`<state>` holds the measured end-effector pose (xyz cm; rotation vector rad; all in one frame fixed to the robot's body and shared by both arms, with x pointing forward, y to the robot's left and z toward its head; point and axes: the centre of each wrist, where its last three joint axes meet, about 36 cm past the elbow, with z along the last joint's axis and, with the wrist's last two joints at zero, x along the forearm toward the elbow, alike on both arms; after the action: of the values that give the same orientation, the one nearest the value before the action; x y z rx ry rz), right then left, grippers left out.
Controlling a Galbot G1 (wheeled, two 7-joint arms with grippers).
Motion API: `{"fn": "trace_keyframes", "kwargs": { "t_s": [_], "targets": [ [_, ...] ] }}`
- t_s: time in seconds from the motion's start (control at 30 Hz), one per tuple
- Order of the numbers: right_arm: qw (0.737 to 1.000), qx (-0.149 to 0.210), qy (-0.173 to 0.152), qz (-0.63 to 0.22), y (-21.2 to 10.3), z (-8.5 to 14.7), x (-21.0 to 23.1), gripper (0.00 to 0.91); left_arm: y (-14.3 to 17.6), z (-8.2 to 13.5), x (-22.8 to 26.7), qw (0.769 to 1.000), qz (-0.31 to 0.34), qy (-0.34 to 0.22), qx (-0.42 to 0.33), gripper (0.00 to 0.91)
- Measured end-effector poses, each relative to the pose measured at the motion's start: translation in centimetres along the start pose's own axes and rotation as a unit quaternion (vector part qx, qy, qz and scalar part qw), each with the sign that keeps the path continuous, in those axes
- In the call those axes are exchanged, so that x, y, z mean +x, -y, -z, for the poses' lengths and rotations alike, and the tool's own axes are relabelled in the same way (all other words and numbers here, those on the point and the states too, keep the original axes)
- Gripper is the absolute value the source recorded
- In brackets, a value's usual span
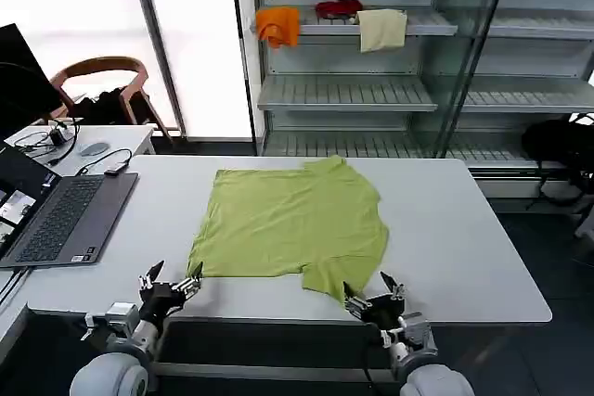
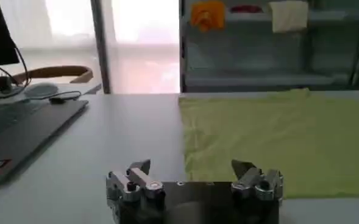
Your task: Fold and organize the clothes.
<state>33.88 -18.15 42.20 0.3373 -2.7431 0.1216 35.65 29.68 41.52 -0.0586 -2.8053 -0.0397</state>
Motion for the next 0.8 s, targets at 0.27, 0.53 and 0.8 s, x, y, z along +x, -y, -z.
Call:
{"fn": "trace_keyframes", "kwargs": {
  "t_s": [0.27, 0.53, 0.8],
  "targets": [
    [1.0, 0.006, -0.005, 0.004, -0.5, -0.7, -0.6, 0.161, 0.2, -0.9, -0.5, 1.0, -0.002, -0.013, -0.004, 0.232],
    [1.0, 0.012, -0.007, 0.006, -0.6, -1.0, -1.0, 0.0, 0.4, -1.4, -0.9, 1.0, -0.006, -0.02, -0.008, 0.01],
    [1.0, 0.012, -0.005, 0.008, -0.5, -1.3, -1.1, 0.0, 0.6, -2.1, -0.8, 0.999, -0.015, -0.031, -0.012, 0.0]
  ]
}}
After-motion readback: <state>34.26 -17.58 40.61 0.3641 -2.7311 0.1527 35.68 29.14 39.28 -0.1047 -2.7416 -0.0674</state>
